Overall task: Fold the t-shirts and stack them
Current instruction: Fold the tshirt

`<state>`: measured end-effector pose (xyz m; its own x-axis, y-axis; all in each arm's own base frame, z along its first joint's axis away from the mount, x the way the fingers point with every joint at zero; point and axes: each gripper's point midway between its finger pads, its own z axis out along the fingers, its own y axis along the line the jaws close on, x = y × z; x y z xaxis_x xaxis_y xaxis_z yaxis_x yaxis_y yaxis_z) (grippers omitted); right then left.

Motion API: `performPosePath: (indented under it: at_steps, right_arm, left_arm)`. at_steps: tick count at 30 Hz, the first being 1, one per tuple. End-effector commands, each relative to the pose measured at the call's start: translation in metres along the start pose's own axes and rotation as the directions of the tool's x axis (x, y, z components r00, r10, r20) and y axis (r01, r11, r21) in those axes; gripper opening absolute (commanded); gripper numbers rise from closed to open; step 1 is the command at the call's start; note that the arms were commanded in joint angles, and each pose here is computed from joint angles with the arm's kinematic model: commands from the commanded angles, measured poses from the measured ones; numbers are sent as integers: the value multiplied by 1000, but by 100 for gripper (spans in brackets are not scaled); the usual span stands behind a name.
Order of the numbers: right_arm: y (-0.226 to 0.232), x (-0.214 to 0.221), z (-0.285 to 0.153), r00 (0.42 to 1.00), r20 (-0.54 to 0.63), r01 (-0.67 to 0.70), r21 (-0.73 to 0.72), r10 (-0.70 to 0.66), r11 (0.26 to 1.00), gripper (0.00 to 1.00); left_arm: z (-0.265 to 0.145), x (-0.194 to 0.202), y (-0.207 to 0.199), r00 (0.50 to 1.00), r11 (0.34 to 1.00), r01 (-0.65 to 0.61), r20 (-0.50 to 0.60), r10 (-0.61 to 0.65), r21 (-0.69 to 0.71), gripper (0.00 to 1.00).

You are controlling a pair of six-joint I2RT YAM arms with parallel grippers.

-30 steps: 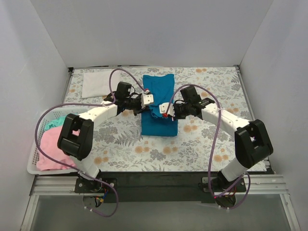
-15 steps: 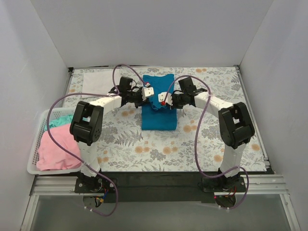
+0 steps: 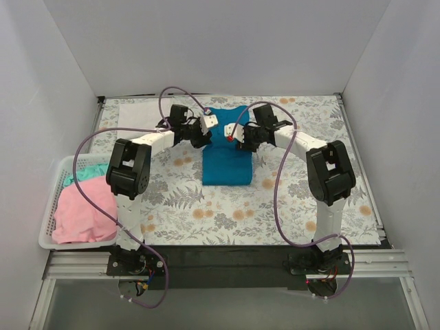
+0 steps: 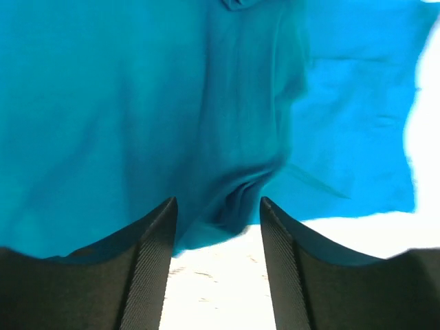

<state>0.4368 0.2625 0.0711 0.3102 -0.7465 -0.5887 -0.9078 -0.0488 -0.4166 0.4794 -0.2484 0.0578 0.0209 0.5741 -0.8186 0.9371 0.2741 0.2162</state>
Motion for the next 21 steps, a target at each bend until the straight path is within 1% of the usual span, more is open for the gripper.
performPosePath:
  at_steps: [1,2,3,4,5,6,7,8,9,10,11,12,13,16,18,21]
  right_arm:
    - [-60,-29,-45,999,36,2,176,-8,984,58]
    - [-62,-38,-60,999,43,5,188,-13,982,59]
    - [-56,-38,-65,999,42,0,175,-7,985,58]
    - [-48,-40,-70,999,40,6,153,-12,988,57]
    - [-35,-47,-81,998,57,-3,124,-4,992,55]
    - [-25,-50,-84,998,62,-8,101,1,995,53]
    - [-6,-45,-82,998,60,-24,59,20,998,52]
    - [4,-52,-89,997,78,-20,42,17,999,48]
    - [22,-54,-87,997,77,-27,-4,27,1000,46]
    - [46,-48,-81,997,68,-42,-55,46,998,45]
    - [56,-53,-83,996,76,-38,-70,43,997,42]
    - [73,-57,-77,996,78,-29,-108,38,994,42]
    - [90,-55,-72,997,69,-33,-141,43,989,42]
    - [112,-60,-60,997,60,-42,-193,54,980,42]
    - [124,-57,-50,996,44,-63,-224,74,973,45]
    - [129,-47,-38,996,25,-77,-222,85,972,48]
  left_arm:
    - [-43,-28,57,994,984,95,63,-86,-153,37]
    - [-56,-42,55,986,978,148,93,-136,-148,39]
    - [-59,-35,43,984,977,171,81,-161,-130,40]
    - [-66,-37,35,984,977,171,79,-162,-126,41]
    - [-80,-54,28,985,981,150,108,-137,-121,46]
    - [-85,-55,17,983,981,160,113,-147,-107,50]
    - [-85,-46,-1,979,980,185,102,-177,-73,51]
    - [-87,-43,-17,976,978,203,92,-199,-35,51]
    - [-93,-53,-30,978,983,182,108,-180,-9,53]
    - [-90,-40,-50,975,978,205,81,-206,24,53]
    - [-87,-42,-66,979,981,189,70,-192,51,53]
    - [-88,-45,-76,986,987,148,69,-152,57,54]
    - [-82,-36,-101,990,986,131,45,-136,101,54]
    - [-74,-29,-128,998,989,58,19,-61,136,54]
    - [-69,-19,-138,999,988,43,1,-44,149,54]
    - [-62,-11,-141,1000,988,25,-14,-24,154,54]
